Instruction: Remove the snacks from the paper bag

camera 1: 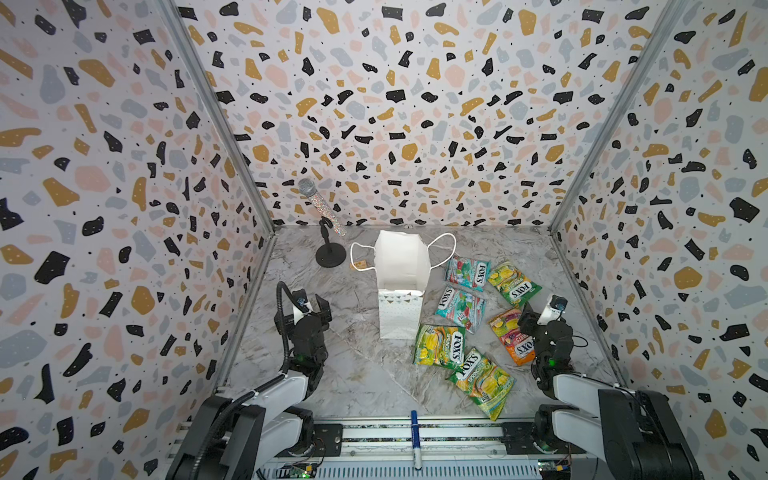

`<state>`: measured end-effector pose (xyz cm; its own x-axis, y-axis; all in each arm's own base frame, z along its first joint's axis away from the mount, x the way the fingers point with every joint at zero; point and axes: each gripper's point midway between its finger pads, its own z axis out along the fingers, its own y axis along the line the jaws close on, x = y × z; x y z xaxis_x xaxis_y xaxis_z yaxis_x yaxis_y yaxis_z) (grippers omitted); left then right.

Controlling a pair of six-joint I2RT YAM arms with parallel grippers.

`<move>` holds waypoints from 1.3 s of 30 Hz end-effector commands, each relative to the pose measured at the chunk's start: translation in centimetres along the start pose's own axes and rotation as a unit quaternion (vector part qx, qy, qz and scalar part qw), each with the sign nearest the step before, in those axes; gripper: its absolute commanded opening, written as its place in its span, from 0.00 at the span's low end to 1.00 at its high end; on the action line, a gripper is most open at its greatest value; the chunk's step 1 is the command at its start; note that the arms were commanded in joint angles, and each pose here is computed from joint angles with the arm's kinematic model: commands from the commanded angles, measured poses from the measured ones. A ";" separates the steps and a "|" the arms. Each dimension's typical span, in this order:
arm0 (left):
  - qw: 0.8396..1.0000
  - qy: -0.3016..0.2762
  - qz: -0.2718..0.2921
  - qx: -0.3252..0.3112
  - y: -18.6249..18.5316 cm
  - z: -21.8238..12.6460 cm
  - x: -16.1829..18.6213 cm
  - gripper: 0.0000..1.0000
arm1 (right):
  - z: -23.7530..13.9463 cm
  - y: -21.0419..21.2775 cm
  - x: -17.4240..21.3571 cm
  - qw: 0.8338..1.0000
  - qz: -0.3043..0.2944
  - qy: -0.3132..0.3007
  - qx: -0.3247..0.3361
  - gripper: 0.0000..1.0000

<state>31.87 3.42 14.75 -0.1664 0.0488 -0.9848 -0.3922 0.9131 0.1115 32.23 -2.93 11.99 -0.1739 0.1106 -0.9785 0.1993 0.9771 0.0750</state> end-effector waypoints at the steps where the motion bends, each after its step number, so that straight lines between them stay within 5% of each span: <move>1: 0.997 -0.060 -0.018 0.037 -0.9 -0.1 -2.4 1.00 | -0.5 2.4 -3.4 0.995 -0.043 -0.081 -0.048 0.71; 8: 0.996 -0.068 -0.023 0.049 -0.8 0.1 -1.5 1.00 | -1.1 4.3 -3.9 0.986 -0.074 -0.126 -0.079 0.72; 23: 0.998 -0.026 -0.007 0.053 -1.9 2.2 0.6 1.00 | 1.3 4.6 -2.1 0.990 -0.079 -0.091 -0.074 0.77; 25: 0.999 -0.024 -0.016 0.037 -1.4 2.6 0.6 1.00 | 2.1 4.7 -1.6 0.992 -0.080 -0.066 -0.072 0.81; 26: 0.999 -0.022 -0.019 0.035 -1.2 2.7 0.6 1.00 | 2.5 4.3 -1.7 0.993 -0.075 -0.065 -0.058 0.96; 27: 0.999 -0.020 -0.018 0.035 -1.2 2.7 0.7 1.00 | 2.9 3.8 -1.6 0.995 -0.071 -0.060 -0.041 0.99; 39: 0.999 -0.022 -0.020 0.033 -1.0 2.6 0.6 1.00 | 2.9 3.8 -1.6 0.995 -0.070 -0.059 -0.040 0.99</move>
<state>34.24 3.19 12.08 -0.1703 0.0431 -0.9845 -0.3121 0.9453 0.0953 35.81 0.16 12.89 -0.0897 -0.0544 -0.9945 0.0905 0.9939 -0.0626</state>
